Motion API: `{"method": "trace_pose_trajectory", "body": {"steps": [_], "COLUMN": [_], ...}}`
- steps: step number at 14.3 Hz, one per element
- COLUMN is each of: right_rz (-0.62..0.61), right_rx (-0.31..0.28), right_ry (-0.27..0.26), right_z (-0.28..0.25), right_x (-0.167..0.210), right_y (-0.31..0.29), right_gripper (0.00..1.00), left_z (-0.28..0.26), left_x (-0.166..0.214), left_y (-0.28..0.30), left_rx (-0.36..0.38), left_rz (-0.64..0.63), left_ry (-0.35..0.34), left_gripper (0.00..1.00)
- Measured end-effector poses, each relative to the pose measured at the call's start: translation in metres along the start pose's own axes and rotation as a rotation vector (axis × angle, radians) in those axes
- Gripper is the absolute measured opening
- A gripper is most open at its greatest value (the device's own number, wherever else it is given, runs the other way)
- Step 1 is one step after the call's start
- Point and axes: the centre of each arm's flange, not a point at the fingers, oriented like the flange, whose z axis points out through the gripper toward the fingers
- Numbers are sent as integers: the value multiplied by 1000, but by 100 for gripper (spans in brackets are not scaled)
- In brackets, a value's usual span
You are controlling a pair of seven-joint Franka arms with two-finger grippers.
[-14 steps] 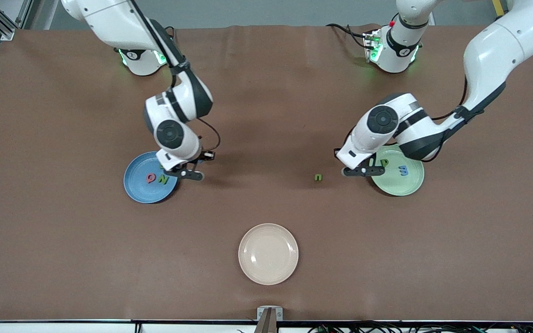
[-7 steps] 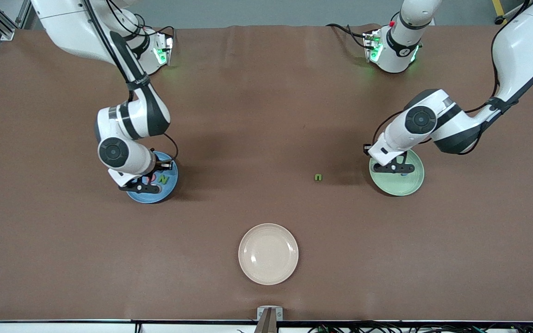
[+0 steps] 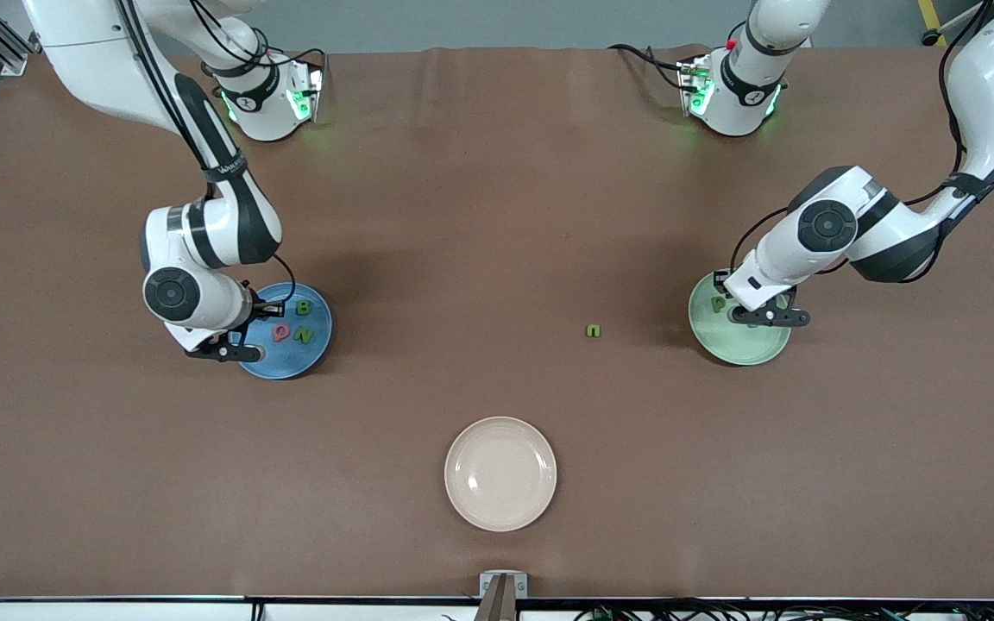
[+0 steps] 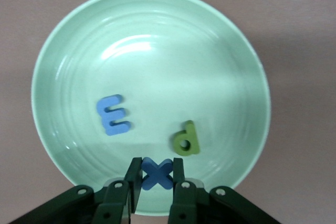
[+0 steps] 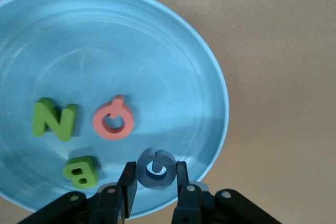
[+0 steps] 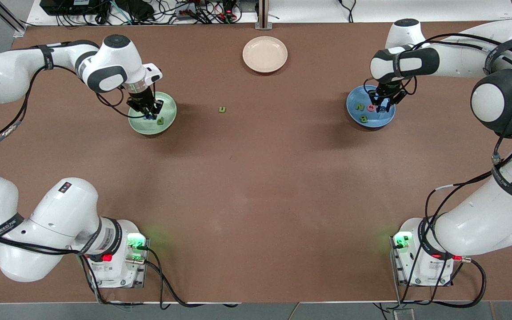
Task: Sort uppercase to blue plate, lowercase to green plate
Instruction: 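Move the blue G and blue x to the blue and green plates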
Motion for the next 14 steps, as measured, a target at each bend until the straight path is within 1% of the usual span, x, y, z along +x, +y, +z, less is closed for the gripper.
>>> {"method": "trace_pose_trajectory", "body": {"steps": [4, 8, 12, 13, 14], "right_rz": [-9, -14, -13, -14, -14], "right_rx": [-2, -12, -14, -14, -14], "right_ry": [-9, -41, -47, -47, -47], "right_z": [6, 30, 34, 34, 34], "right_x": [-1, -1, -1, -1, -1], "right_y": [-5, -9, -9, -9, -10], "right_gripper": [34, 34, 35, 37, 38], "left_z": [15, 27, 28, 28, 28], "left_x": [-2, -6, -7, -7, -7], "left_y": [-7, -11, -10, -10, -10], "left_rx": [7, 12, 9, 9, 9], "left_rz": [5, 11, 14, 15, 24], "left_ry": [11, 7, 7, 8, 10], "left_gripper": [27, 27, 27, 32, 42]}}
